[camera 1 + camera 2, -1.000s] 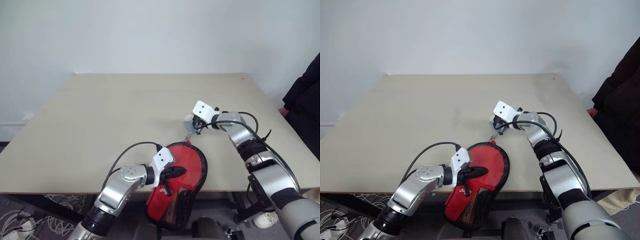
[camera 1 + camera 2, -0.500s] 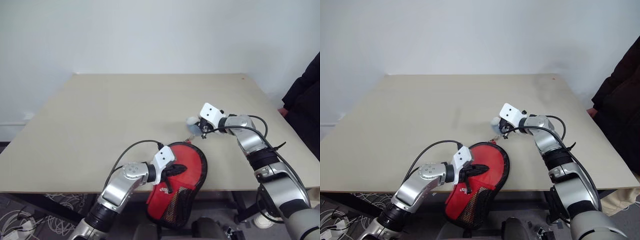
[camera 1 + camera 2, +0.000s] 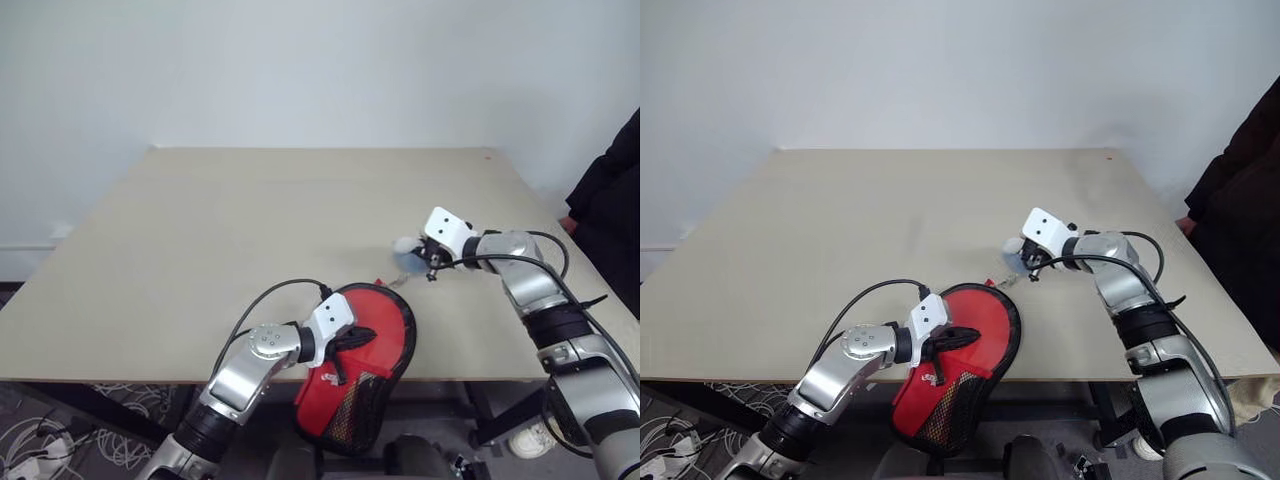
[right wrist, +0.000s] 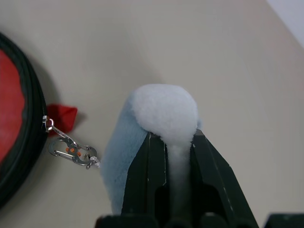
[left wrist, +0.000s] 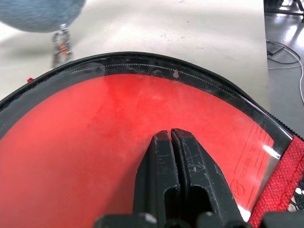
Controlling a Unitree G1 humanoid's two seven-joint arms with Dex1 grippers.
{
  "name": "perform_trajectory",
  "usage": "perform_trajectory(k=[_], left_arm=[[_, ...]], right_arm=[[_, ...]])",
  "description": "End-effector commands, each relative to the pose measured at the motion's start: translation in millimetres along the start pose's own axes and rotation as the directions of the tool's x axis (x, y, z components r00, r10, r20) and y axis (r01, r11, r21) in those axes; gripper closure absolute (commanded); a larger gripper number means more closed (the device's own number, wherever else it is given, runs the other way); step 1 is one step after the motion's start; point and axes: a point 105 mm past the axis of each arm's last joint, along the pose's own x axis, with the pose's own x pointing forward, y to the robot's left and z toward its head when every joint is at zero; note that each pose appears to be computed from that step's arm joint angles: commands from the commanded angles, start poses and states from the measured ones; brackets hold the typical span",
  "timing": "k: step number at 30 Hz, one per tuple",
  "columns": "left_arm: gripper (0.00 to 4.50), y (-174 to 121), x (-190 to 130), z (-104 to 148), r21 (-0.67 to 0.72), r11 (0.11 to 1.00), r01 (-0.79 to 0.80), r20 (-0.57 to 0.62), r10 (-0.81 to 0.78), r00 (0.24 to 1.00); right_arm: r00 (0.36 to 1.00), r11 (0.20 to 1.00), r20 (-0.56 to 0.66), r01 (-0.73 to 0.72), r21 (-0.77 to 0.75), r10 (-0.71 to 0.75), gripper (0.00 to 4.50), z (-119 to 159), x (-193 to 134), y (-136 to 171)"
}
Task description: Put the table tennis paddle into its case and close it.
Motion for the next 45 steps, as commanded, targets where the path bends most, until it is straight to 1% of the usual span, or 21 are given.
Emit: perform_trajectory(k=[1,6,15,26,33,39,45], left_arm=[[4.50,-1,0,-27,-0.043,0.999,-0.011,-0.097,0.007,0.995],[4.50,-2,-1,-27,-0.046,0.999,-0.008,-0.098,0.004,0.995],[4.50,-3,-1,-28,-0.049,0.999,0.001,-0.103,-0.006,0.995],[4.50,-3,0,-27,-0.050,0.999,0.006,-0.103,-0.011,0.995],[4.50,-3,0,-27,-0.050,0.999,0.007,-0.106,-0.013,0.994],[4.50,-3,-1,-28,-0.050,0.999,0.008,-0.108,-0.013,0.994],[4.50,-2,-1,-27,-0.051,0.999,0.006,-0.108,-0.012,0.994]], right_arm=[[0.997,0.997,0.018,0.070,-0.030,-0.070,4.38,5,-23,-22],[0.999,0.998,-0.006,0.040,-0.051,-0.040,4.38,-5,-36,-20],[0.995,0.989,-0.034,-0.098,-0.107,0.095,4.38,-18,-60,-3],[0.975,0.966,-0.037,-0.224,-0.126,0.221,4.38,-15,-78,13],[0.945,0.934,-0.034,-0.326,-0.143,0.325,4.38,-12,-88,32],[0.938,0.928,-0.031,-0.346,-0.138,0.345,4.38,-11,-90,36],[0.907,0.897,-0.044,-0.422,-0.133,0.420,4.38,-14,-100,47]])
